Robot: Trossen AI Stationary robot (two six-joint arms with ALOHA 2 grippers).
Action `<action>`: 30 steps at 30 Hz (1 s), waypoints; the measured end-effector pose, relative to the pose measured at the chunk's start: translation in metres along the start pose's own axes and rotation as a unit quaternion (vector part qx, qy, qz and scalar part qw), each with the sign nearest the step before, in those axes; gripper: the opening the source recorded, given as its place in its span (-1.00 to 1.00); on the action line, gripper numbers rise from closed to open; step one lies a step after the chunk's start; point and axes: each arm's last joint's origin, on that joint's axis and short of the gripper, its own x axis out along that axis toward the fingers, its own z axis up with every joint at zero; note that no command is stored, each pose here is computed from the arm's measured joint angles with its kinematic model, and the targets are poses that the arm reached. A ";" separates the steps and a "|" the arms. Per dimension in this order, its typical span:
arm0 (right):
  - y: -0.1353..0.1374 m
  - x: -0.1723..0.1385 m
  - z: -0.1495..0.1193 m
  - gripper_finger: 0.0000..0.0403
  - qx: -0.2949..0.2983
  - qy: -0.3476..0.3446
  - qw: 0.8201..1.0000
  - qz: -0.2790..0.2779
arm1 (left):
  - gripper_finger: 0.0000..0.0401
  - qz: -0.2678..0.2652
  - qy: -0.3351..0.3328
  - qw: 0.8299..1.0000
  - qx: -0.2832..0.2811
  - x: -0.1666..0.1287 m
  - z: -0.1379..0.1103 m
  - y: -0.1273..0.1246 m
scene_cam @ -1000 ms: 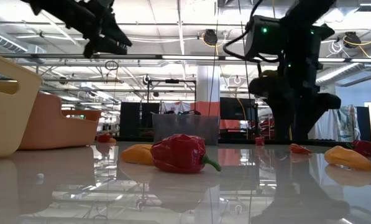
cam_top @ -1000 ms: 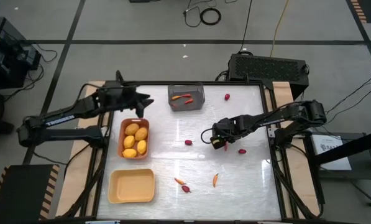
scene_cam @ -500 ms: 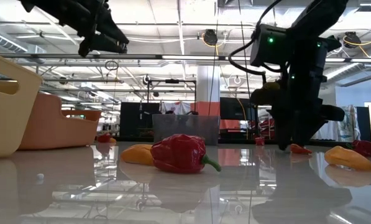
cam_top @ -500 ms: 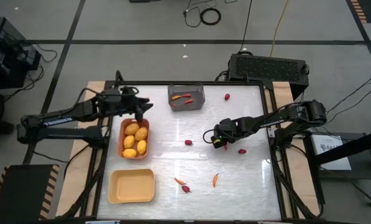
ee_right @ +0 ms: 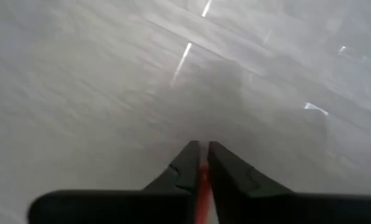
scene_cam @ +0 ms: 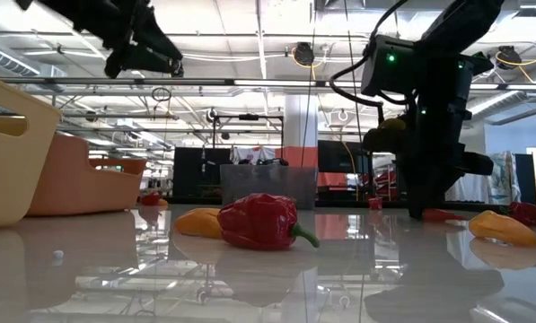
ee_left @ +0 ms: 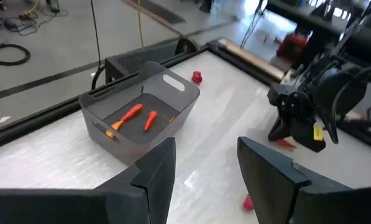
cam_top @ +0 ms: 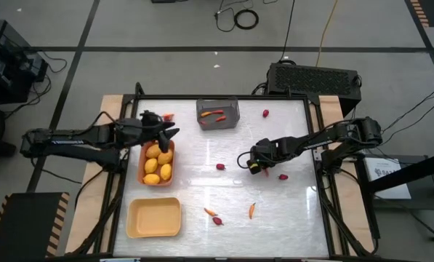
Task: Sort produce into baskets
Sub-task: Put the red bell pepper into the black bin
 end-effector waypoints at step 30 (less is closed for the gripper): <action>0.042 -0.083 0.080 -0.80 -0.047 -0.057 0.995 0.069 | -0.10 -0.113 -0.065 0.985 -0.114 -0.011 -0.048 0.006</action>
